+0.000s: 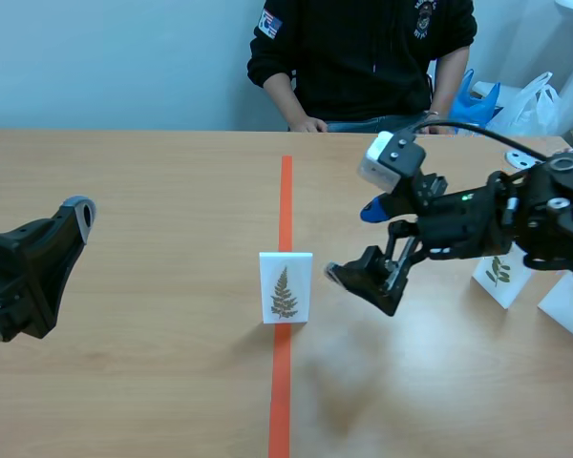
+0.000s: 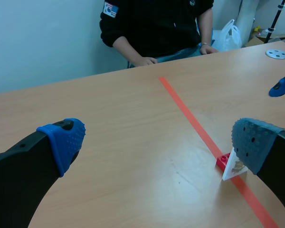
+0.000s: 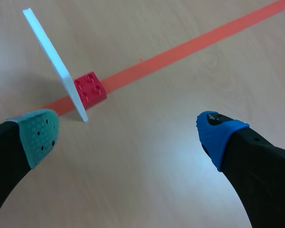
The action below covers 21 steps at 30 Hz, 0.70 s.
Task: Sort the leaf by its shape. The table is split by an orange tape line. A compound leaf with several leaflets goes to the left side, a simple leaf with one blade goes to the right side. Return to the home posture when a red brick is placed on the table.
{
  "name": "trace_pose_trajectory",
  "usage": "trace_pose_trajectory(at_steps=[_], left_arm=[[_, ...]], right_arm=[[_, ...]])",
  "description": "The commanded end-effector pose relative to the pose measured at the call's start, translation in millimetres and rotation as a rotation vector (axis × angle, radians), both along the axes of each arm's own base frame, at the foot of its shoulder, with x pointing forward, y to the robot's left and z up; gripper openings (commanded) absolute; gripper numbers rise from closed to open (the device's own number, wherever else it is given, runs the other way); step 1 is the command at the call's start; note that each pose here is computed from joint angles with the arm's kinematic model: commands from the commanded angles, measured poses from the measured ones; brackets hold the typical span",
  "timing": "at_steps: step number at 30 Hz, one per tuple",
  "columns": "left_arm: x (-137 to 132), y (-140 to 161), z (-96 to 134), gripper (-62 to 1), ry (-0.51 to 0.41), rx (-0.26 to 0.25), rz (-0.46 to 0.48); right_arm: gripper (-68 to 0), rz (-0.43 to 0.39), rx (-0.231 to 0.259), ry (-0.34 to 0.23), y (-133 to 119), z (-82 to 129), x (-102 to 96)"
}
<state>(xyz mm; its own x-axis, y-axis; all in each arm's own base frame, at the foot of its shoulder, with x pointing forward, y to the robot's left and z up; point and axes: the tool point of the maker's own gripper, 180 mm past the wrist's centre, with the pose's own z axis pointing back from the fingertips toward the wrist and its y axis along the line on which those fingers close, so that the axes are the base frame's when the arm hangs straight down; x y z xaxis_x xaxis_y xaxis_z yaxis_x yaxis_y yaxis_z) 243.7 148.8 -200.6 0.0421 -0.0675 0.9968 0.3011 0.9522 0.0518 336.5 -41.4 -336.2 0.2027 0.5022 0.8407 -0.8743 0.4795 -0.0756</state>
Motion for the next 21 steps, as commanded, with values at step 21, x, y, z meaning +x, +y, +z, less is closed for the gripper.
trace_pose_trajectory(at_steps=[21], left_arm=[[-1, -2, 6, 1.4, -0.020, -0.009, -0.003]], right_arm=[[-17.7, 0.051, 0.107, 0.063, 79, -21, -12.1]])
